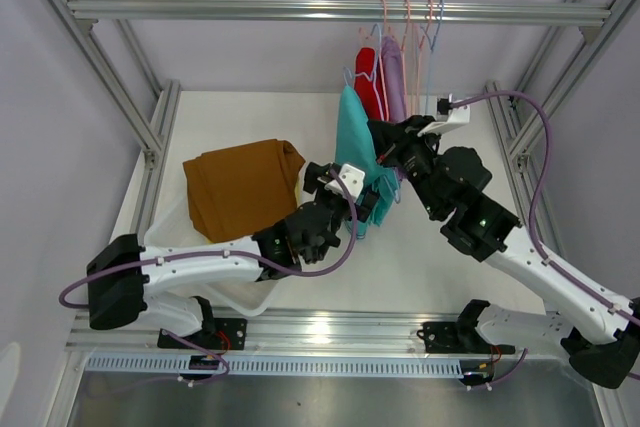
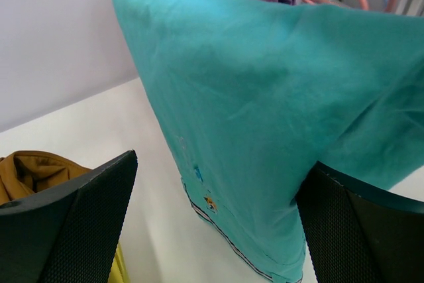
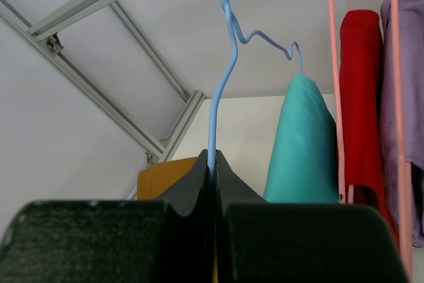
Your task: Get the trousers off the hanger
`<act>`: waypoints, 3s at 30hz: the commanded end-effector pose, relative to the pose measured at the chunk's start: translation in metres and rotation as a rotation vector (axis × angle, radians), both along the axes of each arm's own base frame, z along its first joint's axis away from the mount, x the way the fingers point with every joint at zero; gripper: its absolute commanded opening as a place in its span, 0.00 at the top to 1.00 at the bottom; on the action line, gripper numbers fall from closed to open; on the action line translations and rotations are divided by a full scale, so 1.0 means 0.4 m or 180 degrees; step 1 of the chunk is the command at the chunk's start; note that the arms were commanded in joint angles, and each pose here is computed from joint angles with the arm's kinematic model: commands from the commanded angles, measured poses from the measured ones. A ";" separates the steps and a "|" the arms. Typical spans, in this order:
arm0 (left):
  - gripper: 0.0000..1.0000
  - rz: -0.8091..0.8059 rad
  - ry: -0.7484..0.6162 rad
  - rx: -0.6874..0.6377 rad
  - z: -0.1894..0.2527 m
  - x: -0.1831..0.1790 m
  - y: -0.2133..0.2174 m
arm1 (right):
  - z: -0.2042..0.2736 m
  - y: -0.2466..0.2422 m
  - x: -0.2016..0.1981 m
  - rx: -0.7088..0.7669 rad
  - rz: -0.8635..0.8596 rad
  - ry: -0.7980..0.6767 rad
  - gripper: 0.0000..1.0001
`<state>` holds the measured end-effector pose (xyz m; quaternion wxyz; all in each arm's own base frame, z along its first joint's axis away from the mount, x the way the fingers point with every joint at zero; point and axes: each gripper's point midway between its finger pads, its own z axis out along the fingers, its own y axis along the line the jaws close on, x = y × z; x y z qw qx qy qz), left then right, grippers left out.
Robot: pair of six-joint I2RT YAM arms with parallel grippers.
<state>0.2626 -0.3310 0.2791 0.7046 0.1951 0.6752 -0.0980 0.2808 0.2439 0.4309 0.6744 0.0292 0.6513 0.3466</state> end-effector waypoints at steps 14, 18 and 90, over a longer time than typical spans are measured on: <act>0.01 -0.0238 -0.0031 -0.0525 0.145 0.000 -0.079 | 0.084 -0.033 -0.038 0.0461 0.0047 -0.0304 1.00; 0.01 -0.0196 -0.0065 -0.0336 0.134 0.012 -0.093 | 0.086 -0.029 -0.040 0.0483 0.0087 -0.0303 1.00; 1.00 0.0120 -0.1163 -0.1330 0.752 -0.143 0.451 | -0.162 -0.057 -0.031 0.0173 -0.0044 0.0118 1.00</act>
